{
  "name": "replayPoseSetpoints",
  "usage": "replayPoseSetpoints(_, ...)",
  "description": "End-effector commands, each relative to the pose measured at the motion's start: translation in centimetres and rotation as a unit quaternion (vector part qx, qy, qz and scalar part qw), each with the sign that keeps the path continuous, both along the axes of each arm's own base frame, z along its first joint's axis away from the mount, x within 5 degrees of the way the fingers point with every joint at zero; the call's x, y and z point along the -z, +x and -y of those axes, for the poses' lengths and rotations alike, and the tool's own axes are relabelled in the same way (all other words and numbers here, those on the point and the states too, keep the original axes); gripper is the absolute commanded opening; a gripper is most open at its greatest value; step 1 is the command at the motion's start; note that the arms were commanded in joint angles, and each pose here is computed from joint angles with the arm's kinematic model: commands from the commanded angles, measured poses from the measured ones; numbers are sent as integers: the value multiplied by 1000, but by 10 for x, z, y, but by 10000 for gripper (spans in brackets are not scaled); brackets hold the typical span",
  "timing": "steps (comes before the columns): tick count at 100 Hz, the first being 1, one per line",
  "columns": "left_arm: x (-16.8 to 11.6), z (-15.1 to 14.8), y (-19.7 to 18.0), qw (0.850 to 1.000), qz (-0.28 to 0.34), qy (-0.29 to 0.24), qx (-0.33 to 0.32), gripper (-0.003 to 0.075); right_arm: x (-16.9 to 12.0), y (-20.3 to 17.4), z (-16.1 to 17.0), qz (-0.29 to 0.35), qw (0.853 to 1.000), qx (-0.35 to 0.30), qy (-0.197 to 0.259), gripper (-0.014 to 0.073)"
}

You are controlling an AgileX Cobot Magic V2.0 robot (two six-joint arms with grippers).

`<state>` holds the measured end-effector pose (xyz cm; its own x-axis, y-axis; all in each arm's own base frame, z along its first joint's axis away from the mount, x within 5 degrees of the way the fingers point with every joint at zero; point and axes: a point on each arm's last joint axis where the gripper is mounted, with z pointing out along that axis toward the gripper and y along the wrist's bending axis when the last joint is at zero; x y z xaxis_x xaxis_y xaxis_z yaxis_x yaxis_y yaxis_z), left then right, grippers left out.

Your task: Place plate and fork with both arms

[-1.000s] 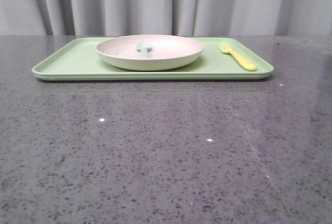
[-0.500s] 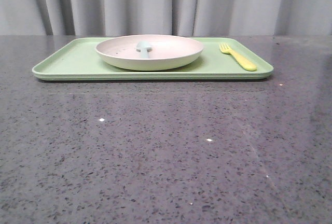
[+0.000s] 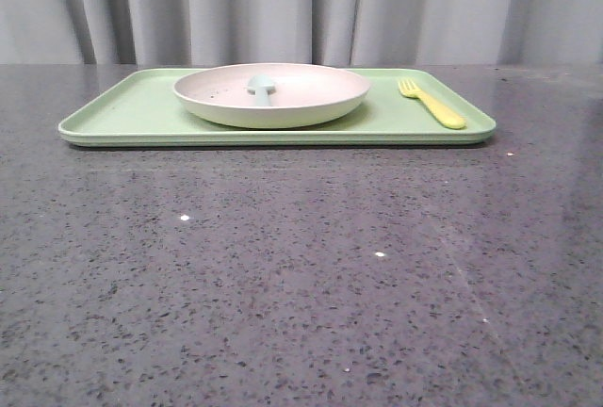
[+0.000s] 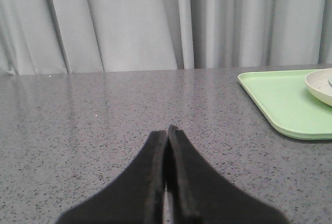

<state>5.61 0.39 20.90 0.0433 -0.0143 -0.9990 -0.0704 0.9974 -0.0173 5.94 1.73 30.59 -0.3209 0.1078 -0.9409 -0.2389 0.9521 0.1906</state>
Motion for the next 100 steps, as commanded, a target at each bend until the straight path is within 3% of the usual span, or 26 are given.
replayPoseSetpoints(1,-5,0,-3,999,50,-2,-3,-20,-14,2,1,53,999,5,-10,-67)
replayPoseSetpoints(22,-5,0,-3,999,50,-2,-3,-20,-8,6,4,72,997,37,-14,-67)
replayPoseSetpoints(53,-5,0,-3,999,50,-2,-3,-20,26,20,5,176,982,69,-8,-67)
replayPoseSetpoints(100,-5,0,-3,999,50,-2,-3,-20,83,2,16,184,974,133,-8,-67)
